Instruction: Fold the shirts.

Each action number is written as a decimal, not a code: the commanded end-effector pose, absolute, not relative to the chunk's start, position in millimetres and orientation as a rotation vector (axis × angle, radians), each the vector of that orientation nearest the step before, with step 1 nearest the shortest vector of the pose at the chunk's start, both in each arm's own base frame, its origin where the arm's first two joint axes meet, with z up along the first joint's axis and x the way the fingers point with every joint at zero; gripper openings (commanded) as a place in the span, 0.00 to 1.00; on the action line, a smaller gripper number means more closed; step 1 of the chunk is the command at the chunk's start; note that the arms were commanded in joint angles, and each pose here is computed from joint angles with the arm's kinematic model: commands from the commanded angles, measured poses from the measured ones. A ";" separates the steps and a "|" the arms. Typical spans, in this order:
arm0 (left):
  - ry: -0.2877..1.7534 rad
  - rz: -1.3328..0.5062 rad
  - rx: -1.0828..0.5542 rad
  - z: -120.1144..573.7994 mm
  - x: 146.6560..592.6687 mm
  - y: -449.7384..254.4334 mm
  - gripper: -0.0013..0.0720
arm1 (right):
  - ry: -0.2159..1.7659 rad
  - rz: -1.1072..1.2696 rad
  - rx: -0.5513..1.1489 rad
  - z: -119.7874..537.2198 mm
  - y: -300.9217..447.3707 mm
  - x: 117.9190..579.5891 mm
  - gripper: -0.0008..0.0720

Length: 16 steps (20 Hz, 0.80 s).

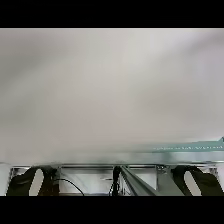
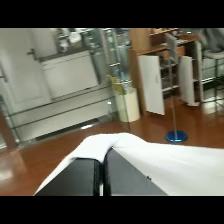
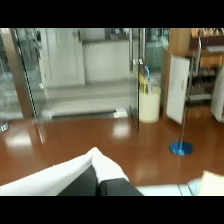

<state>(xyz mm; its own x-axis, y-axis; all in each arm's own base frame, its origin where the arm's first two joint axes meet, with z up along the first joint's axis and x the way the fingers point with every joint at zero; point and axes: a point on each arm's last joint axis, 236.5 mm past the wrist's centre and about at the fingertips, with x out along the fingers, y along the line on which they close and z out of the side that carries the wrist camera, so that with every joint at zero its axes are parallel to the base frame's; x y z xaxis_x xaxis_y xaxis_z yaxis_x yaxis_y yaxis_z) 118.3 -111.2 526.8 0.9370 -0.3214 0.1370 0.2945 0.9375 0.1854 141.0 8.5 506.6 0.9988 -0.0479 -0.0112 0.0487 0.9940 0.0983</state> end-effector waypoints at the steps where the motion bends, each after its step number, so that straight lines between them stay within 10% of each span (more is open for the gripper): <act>1: -0.003 -0.259 0.150 485.9 91.5 -107.3 0.05 | 0.300 -0.091 0.051 441.5 3.2 116.0 0.04; 7: 0.578 -0.260 0.025 349.1 136.9 -77.6 0.05 | 0.665 -0.081 0.031 353.9 -9.3 153.6 0.04; 16: 0.910 -0.428 -0.226 180.1 305.5 -63.1 0.05 | 1.212 0.044 0.070 145.5 -28.4 319.3 0.04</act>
<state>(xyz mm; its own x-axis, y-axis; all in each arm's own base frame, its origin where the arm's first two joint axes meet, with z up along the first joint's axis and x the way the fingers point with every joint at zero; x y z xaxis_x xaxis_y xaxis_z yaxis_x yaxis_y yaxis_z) 258.6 -55.9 226.5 0.6066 -0.3968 -0.6889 0.2389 0.9175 -0.3181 272.2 -25.5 195.2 0.4116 0.0346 -0.9107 0.0260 0.9984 0.0497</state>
